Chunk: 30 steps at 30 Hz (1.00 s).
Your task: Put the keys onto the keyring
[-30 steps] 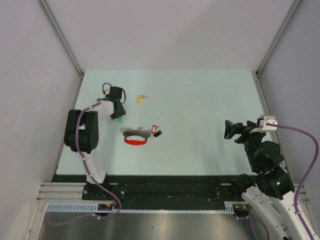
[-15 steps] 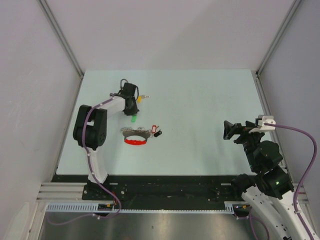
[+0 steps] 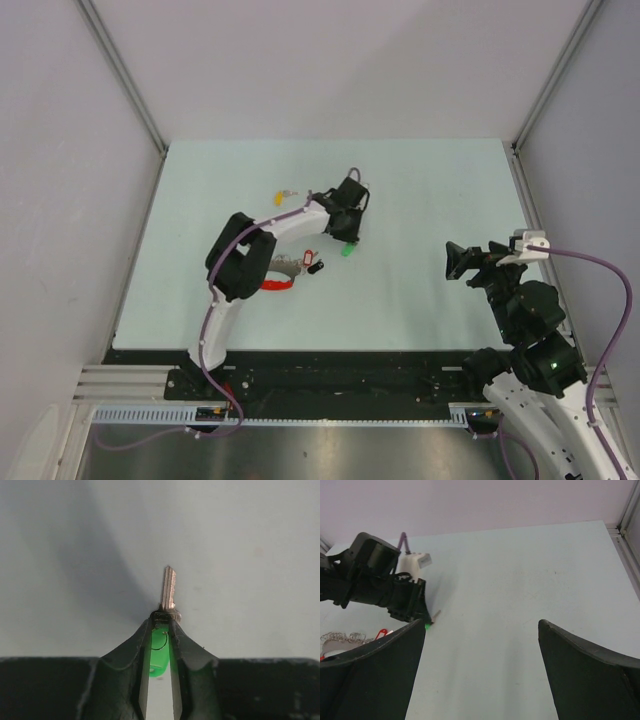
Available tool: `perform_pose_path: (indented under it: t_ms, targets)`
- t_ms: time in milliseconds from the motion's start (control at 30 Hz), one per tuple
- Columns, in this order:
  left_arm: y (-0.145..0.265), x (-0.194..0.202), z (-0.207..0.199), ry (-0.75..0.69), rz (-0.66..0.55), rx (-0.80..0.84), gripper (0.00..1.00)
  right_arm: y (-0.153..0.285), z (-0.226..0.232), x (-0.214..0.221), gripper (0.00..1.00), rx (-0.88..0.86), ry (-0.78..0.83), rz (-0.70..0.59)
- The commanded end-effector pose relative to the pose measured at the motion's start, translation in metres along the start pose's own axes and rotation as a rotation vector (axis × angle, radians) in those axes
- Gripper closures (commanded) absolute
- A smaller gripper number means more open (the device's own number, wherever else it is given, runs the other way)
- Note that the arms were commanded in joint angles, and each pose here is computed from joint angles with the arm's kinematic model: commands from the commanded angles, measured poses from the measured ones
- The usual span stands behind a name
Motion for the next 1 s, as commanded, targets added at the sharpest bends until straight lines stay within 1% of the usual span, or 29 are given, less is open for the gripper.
perform_pose_path:
  t_ms: [0,67,100,133,167,200,267,300,333,367,400,433,467,500,533,600,633,667,700,733,767,800,833,867,933,967]
  targets:
    - [0.007,0.026,-0.064,-0.159,0.062,0.15,0.73,-0.004,0.004,-0.006,0.02,-0.029,0.001,-0.024]
    - [0.025,0.028,-0.082,-0.168,0.035,0.188,0.71,-0.006,0.005,-0.006,0.02,-0.038,-0.001,-0.016]
    - [0.03,0.028,-0.084,-0.159,0.02,0.195,0.67,-0.008,0.006,-0.006,0.02,-0.043,-0.001,-0.008]
    - [0.033,0.031,-0.081,-0.145,-0.001,0.21,0.64,-0.009,0.008,-0.005,0.01,-0.054,-0.001,0.0]
    - [0.053,0.024,-0.084,-0.12,-0.047,0.238,0.62,-0.011,0.01,-0.005,0.0,-0.066,0.002,0.011]
    - [0.064,0.022,-0.082,-0.111,-0.081,0.244,0.57,-0.013,0.014,-0.003,0.0,-0.101,0.006,0.024]
    - [0.074,0.023,-0.069,-0.09,-0.136,0.202,0.51,-0.02,0.019,0.0,0.0,-0.123,0.017,0.069]
    - [0.097,0.015,-0.068,-0.075,-0.192,0.219,0.46,-0.023,0.023,0.001,0.0,-0.15,0.017,0.09]
    - [0.098,0.018,-0.054,-0.057,-0.204,0.179,0.44,-0.03,0.027,0.003,0.0,-0.166,0.026,0.13]
    - [0.108,0.015,-0.05,-0.028,-0.234,0.186,0.43,-0.033,0.03,0.004,0.0,-0.189,0.032,0.151]
    - [0.123,0.018,-0.039,-0.008,-0.258,0.184,0.4,-0.036,0.032,0.007,0.0,-0.193,0.031,0.188]
    - [0.132,0.014,-0.028,0.023,-0.286,0.175,0.39,-0.043,0.036,0.012,0.0,-0.198,0.037,0.236]
    - [0.139,0.013,-0.019,0.055,-0.304,0.16,0.37,-0.048,0.039,0.011,0.0,-0.204,0.034,0.258]
    - [0.155,0.016,-0.007,0.074,-0.329,0.159,0.34,-0.051,0.041,0.014,0.0,-0.207,0.036,0.298]
    - [0.162,0.014,0.005,0.099,-0.345,0.143,0.31,-0.056,0.043,0.017,0.0,-0.209,0.041,0.333]
    - [0.173,0.023,0.025,0.113,-0.335,0.108,0.25,-0.071,0.051,0.029,0.02,-0.227,0.069,0.451]
    - [0.189,0.019,0.037,0.134,-0.367,0.103,0.23,-0.077,0.054,0.034,0.04,-0.236,0.088,0.496]
    - [0.198,0.02,0.044,0.128,-0.375,0.095,0.22,-0.087,0.06,0.046,0.05,-0.248,0.116,0.569]
    - [0.202,0.029,0.055,0.124,-0.354,0.066,0.18,-0.093,0.064,0.048,0.06,-0.254,0.14,0.597]
    - [0.218,0.027,0.065,0.128,-0.39,0.062,0.16,-0.098,0.068,0.051,0.07,-0.266,0.179,0.614]
    - [0.224,0.03,0.072,0.124,-0.39,0.046,0.15,-0.102,0.073,0.055,0.09,-0.262,0.227,0.631]
    - [0.227,0.037,0.081,0.12,-0.372,0.019,0.11,-0.113,0.08,0.065,0.1,-0.265,0.274,0.673]
    - [0.234,0.037,0.093,0.114,-0.383,-0.003,0.11,-0.119,0.083,0.069,0.14,-0.283,0.342,0.681]
    - [0.246,0.038,0.099,0.111,-0.404,0.0,0.07,-0.122,0.09,0.076,0.15,-0.292,0.394,0.703]
    - [0.255,0.043,0.117,0.091,-0.396,-0.039,0.04,-0.137,0.099,0.093,0.18,-0.302,0.508,0.754]
    - [0.264,0.044,0.122,0.083,-0.417,-0.042,0.03,-0.142,0.101,0.096,0.19,-0.303,0.574,0.758]
Point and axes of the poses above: each gripper's point midway between its finger pads, its own y axis back along the fingers, its own z axis along the line the jaws close on, x = y × z, the point moved 8 cm from there along y, back along the fingers, and after that the axes turned 11 degrees about y, right-handed, at the moved point
